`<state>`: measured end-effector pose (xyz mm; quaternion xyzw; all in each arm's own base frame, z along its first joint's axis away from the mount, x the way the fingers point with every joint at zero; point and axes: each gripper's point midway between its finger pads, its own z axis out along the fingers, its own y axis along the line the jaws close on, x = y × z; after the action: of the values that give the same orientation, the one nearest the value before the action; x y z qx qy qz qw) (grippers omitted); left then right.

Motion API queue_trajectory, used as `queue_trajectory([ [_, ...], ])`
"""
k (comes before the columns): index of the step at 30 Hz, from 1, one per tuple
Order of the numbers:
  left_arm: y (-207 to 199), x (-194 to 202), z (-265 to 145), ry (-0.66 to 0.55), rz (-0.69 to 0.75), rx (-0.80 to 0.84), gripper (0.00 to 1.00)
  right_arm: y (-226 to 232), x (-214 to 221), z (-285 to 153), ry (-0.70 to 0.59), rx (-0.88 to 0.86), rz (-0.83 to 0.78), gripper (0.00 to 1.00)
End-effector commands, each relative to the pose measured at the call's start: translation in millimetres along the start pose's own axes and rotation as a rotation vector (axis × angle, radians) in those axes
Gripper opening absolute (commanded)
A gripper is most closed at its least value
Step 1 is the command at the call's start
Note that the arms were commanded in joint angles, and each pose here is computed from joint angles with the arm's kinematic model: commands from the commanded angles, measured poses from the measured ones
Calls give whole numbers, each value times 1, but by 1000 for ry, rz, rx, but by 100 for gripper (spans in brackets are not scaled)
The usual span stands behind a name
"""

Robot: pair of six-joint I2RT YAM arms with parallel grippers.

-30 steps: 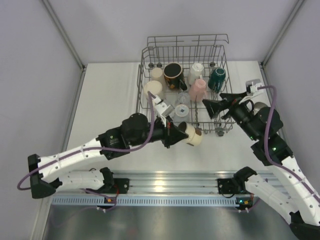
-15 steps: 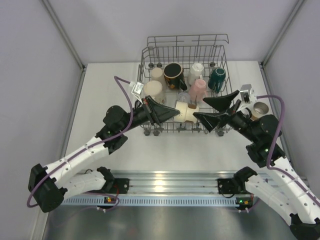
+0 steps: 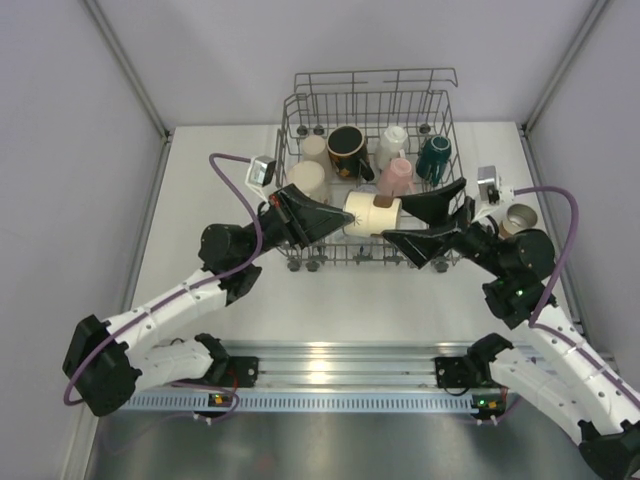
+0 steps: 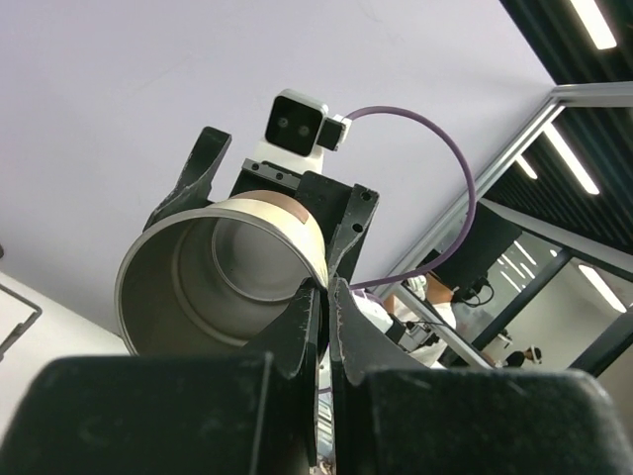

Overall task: Load the cups into the dish rack
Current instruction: Pass the cup from the left arm to the right

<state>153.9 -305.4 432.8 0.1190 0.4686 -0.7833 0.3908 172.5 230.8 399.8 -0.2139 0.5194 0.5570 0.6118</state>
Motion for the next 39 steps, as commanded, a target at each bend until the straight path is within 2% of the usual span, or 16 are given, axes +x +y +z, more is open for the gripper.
queue_trajectory([
  [1, -42, -10, -3, -40, 50, 174, 0, 18, -7, 5, -34, -97, 20, 99],
  [5, -38, -10, -3, -43, 53, 165, 0, 20, -6, 6, -38, -118, 30, 96],
  [10, -36, -9, -3, -39, 76, 156, 0, 25, -10, 7, -52, -139, 31, 81],
  [15, -28, -6, -5, -37, 118, 130, 0, 27, -12, 10, -64, -146, 65, 72],
  [20, -12, -1, -4, -3, 212, 66, 0, 18, -7, 17, -54, -119, 136, 53],
  [21, -11, 0, -4, 4, 230, 65, 0, 16, -6, 18, -55, -105, 152, 45],
  [24, -3, 3, -3, 18, 237, 50, 0, 7, -3, 19, -53, -66, 170, 32],
  [26, 2, 4, -3, 26, 240, 34, 0, 5, -4, 19, -53, -47, 166, 18],
  [27, 4, 4, -3, 27, 256, 24, 4, 4, -5, 19, -58, -37, 161, 14],
  [28, 10, 4, -4, 23, 253, -4, 12, 2, -7, 19, -62, -24, 157, 4],
  [29, 10, 2, -5, 17, 272, -12, 25, -1, -5, 18, -55, -6, 147, 0],
  [32, 17, 0, -7, 9, 288, -62, 40, -8, -9, 16, -68, 46, 116, 0],
  [33, 15, -2, -7, 6, 308, -69, 51, -13, -8, 16, -68, 72, 117, 0],
  [36, 20, -6, -10, 6, 336, -118, 64, -14, -9, 14, -73, 81, 111, 0],
  [39, 27, -11, -14, -2, 378, -183, 72, -21, -7, 14, -64, 120, 106, 0],
])
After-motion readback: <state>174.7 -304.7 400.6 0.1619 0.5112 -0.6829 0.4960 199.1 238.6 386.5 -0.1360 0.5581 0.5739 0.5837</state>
